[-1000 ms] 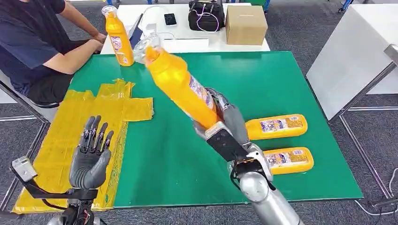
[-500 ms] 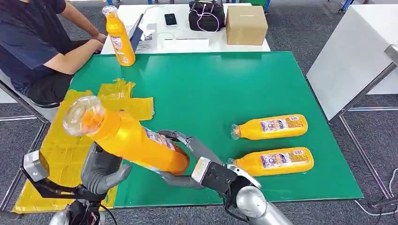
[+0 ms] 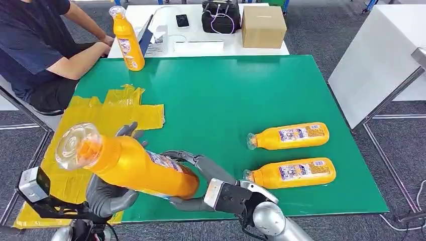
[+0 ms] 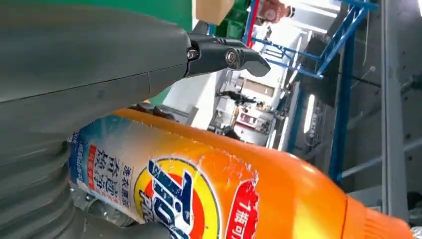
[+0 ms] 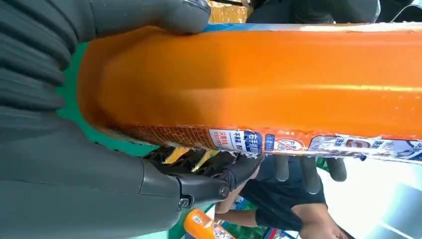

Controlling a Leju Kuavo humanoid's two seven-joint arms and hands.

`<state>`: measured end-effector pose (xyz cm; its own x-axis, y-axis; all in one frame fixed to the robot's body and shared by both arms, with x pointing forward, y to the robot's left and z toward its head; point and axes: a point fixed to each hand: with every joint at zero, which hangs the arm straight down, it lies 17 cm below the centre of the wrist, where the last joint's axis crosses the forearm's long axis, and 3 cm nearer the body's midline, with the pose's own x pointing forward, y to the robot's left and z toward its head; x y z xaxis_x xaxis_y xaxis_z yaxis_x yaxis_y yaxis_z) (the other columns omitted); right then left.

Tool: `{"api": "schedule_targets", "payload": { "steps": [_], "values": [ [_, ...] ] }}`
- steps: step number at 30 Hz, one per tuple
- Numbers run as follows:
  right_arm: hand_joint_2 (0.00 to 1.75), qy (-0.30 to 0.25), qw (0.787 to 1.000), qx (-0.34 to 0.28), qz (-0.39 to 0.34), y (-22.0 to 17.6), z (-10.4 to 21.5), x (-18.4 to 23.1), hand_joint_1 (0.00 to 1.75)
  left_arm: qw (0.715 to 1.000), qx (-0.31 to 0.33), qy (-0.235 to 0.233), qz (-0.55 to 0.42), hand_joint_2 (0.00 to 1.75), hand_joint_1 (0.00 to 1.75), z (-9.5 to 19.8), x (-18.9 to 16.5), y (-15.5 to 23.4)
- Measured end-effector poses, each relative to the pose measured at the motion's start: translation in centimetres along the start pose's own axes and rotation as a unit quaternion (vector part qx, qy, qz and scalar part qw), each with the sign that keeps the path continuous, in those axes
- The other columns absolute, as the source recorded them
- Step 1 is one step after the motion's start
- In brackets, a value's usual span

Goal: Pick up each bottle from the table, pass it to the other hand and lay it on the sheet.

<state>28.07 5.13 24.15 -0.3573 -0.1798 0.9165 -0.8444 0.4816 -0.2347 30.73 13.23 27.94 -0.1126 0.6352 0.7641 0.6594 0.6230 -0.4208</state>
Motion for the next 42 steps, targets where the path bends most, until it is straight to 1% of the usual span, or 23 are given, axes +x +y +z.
{"api": "schedule_targets", "payload": {
  "steps": [12, 16, 23, 32, 37, 38, 42],
  "values": [
    [1.75, -0.007, 0.999, 0.032, -0.014, 1.5, 0.2, 0.2, 1.75, 0.997, -0.08, 0.018, -0.004, 1.75, 0.0, 0.8, -0.5, -2.8],
    [1.75, -0.004, 0.999, 0.038, -0.014, 1.7, 0.6, -0.3, 1.75, 0.994, -0.11, 0.015, 0.017, 1.75, 0.0, 1.5, -0.1, -3.8],
    [1.75, 0.023, 0.999, 0.038, -0.016, 1.8, 1.2, -2.5, 1.75, 0.991, -0.123, 0.021, 0.041, 1.75, 0.0, 2.1, 0.0, -4.2],
    [1.75, 0.046, 0.998, 0.037, -0.024, 2.0, 1.5, -4.5, 1.75, 0.991, -0.125, 0.029, 0.04, 1.75, 0.0, 2.3, -0.2, -4.1],
    [1.75, 0.061, 0.997, 0.036, -0.023, 1.7, 0.6, -5.2, 1.75, 0.992, -0.115, 0.038, 0.023, 1.75, 0.0, 1.6, -0.5, -3.5],
    [1.75, 0.062, 0.997, 0.036, -0.023, 1.7, 0.5, -5.2, 1.75, 0.992, -0.114, 0.038, 0.021, 1.75, 1.75, 1.6, -0.5, -3.5],
    [1.75, 0.071, 0.997, 0.034, -0.022, 1.8, 0.4, -5.7, 1.75, 0.994, -0.093, 0.055, -0.025, 1.75, 1.75, 1.3, -1.6, -2.6]
  ]
}}
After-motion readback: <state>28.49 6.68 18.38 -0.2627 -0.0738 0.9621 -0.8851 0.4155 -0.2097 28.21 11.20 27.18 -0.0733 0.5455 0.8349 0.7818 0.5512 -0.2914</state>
